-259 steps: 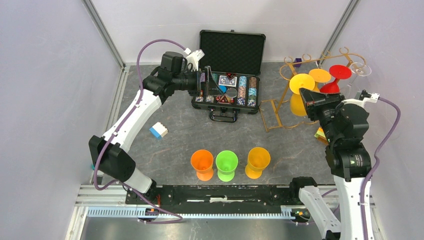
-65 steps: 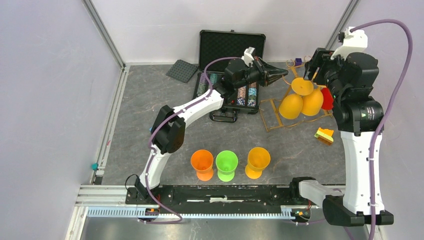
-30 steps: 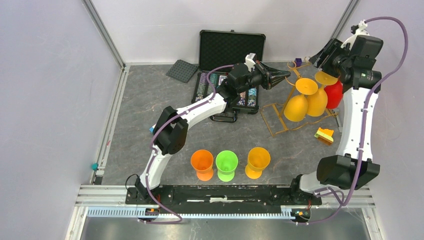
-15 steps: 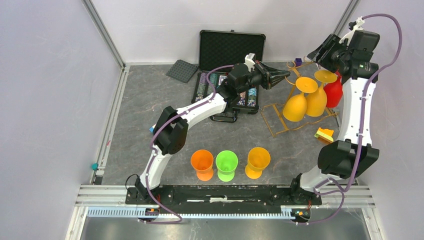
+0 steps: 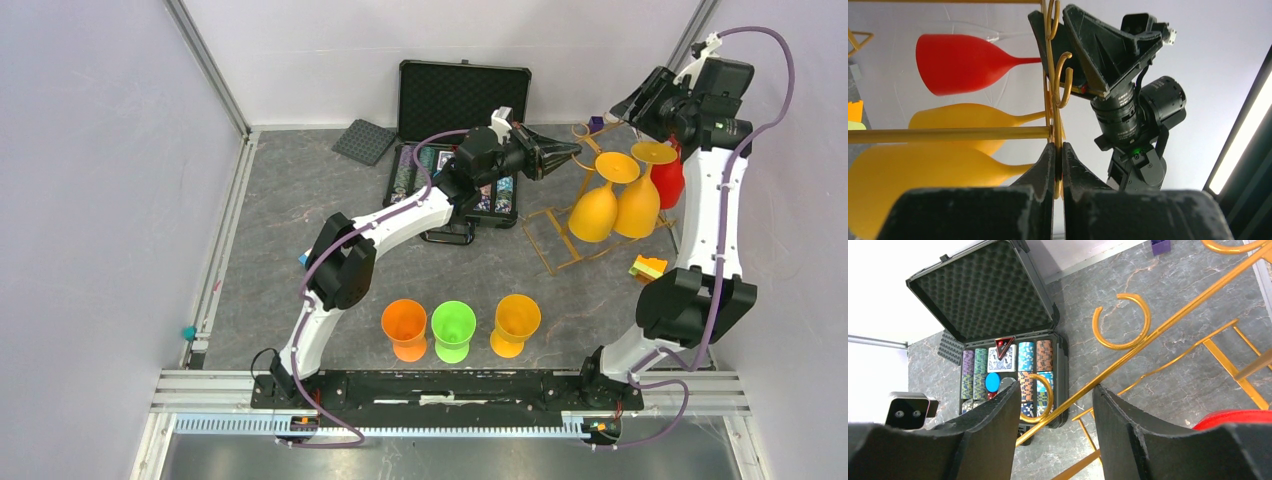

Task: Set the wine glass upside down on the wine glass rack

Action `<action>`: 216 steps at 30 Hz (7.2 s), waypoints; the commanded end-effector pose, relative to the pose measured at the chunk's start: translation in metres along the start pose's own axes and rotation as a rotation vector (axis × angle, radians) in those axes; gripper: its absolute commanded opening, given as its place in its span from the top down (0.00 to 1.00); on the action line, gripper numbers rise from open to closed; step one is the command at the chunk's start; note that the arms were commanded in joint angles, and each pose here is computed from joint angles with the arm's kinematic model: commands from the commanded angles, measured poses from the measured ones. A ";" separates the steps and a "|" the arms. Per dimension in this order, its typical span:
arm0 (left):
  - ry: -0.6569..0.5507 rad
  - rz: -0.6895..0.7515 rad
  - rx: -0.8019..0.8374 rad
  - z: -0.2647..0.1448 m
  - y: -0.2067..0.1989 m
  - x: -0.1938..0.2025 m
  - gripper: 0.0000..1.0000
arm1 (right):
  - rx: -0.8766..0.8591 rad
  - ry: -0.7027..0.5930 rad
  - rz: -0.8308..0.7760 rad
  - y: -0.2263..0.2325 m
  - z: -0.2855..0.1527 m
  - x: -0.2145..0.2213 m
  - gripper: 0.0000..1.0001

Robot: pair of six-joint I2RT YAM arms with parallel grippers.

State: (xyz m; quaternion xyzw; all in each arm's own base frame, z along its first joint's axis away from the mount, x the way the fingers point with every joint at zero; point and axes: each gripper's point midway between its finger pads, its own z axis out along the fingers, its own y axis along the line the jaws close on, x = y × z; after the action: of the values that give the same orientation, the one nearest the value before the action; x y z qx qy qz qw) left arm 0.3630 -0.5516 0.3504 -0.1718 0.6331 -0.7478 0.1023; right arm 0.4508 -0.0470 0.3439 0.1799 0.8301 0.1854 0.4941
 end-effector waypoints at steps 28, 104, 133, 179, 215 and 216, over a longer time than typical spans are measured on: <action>0.148 0.059 -0.038 -0.036 0.002 0.077 0.82 | -0.283 0.123 -0.095 0.092 0.012 0.023 0.41; 0.025 0.307 -0.314 -0.191 0.035 -0.049 0.35 | 0.605 -0.192 -0.294 -0.065 -0.200 0.053 0.28; 0.078 0.302 -0.345 -0.237 0.043 -0.073 0.33 | 0.334 0.178 0.093 -0.156 -0.053 0.199 0.33; 0.083 0.292 -0.356 -0.237 0.050 -0.075 0.34 | 0.805 0.200 -0.358 -0.195 -0.094 0.147 1.00; 0.084 0.295 -0.344 -0.239 0.047 -0.071 0.35 | 1.143 -0.195 -0.815 -0.091 -0.215 -0.061 1.00; 0.084 0.296 -0.342 -0.239 0.046 -0.071 0.35 | 1.163 -0.192 -0.827 -0.093 -0.218 -0.060 1.00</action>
State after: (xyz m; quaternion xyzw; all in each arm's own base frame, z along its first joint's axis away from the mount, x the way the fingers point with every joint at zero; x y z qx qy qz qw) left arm 0.3356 -0.3165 0.2370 -0.0810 0.7899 -0.5931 0.1329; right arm 0.2965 -0.1785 0.4135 0.0851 0.7776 -0.4657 0.4137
